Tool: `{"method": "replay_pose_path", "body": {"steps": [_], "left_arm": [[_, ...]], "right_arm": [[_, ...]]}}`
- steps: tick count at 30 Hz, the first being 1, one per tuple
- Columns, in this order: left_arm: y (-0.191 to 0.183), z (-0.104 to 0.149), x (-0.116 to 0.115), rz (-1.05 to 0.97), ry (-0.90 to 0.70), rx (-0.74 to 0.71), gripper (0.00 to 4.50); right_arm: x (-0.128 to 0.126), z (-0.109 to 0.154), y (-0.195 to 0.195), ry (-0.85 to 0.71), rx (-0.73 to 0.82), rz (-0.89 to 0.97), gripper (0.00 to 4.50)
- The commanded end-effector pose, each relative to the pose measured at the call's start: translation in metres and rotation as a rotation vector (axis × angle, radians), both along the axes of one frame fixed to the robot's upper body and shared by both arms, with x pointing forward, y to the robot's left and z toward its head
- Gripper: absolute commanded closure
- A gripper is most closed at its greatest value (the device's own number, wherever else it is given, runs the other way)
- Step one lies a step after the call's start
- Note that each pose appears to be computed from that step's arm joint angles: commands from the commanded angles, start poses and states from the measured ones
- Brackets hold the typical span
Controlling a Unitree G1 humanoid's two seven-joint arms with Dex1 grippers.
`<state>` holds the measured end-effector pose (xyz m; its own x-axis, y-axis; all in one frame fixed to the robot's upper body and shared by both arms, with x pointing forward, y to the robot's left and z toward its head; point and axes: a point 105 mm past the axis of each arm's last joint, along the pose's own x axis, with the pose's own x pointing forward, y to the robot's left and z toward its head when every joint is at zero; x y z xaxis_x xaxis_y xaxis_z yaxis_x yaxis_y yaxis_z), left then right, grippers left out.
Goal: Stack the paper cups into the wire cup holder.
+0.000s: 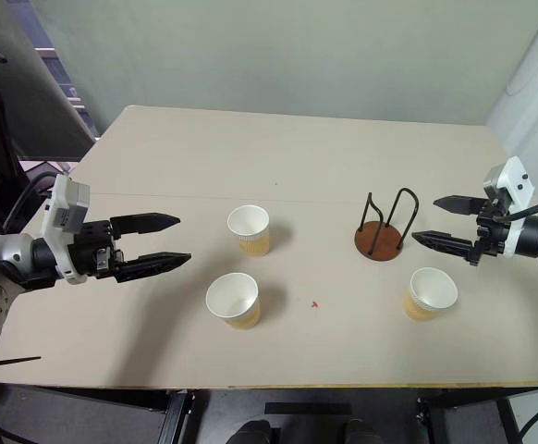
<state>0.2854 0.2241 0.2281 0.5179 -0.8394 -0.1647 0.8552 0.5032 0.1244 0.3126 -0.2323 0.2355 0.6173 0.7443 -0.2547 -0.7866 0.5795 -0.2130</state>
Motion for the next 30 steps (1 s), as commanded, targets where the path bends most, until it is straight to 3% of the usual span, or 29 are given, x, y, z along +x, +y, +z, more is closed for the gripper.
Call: {"method": "replay_pose_path", "body": {"steps": [1, 9, 15, 19, 29, 30], "left_arm": [[-0.002, 0.011, -0.001, -0.015, -0.043, 0.01, 0.01], [-0.003, 0.012, -0.001, -0.015, -0.048, 0.007, 0.01], [-0.007, 0.011, 0.0, -0.024, -0.052, 0.0, 0.01], [-0.007, 0.011, -0.003, -0.022, -0.058, -0.003, 0.01], [-0.006, 0.008, -0.006, -0.008, -0.059, -0.008, 0.01], [-0.006, 0.008, -0.006, -0.007, -0.059, -0.008, 0.0]], "right_arm": [[-0.003, 0.014, 0.001, -0.056, -0.011, 0.005, 0.0], [0.001, 0.017, 0.014, -0.073, 0.0, 0.038, 0.0], [0.042, 0.009, 0.05, -0.119, -0.049, -0.088, 0.0], [0.045, 0.001, 0.074, -0.087, -0.071, -0.069, 0.0], [0.067, -0.017, 0.068, -0.038, -0.097, -0.207, 0.0], [0.069, -0.018, 0.067, -0.038, -0.1, -0.218, 0.18]]}}
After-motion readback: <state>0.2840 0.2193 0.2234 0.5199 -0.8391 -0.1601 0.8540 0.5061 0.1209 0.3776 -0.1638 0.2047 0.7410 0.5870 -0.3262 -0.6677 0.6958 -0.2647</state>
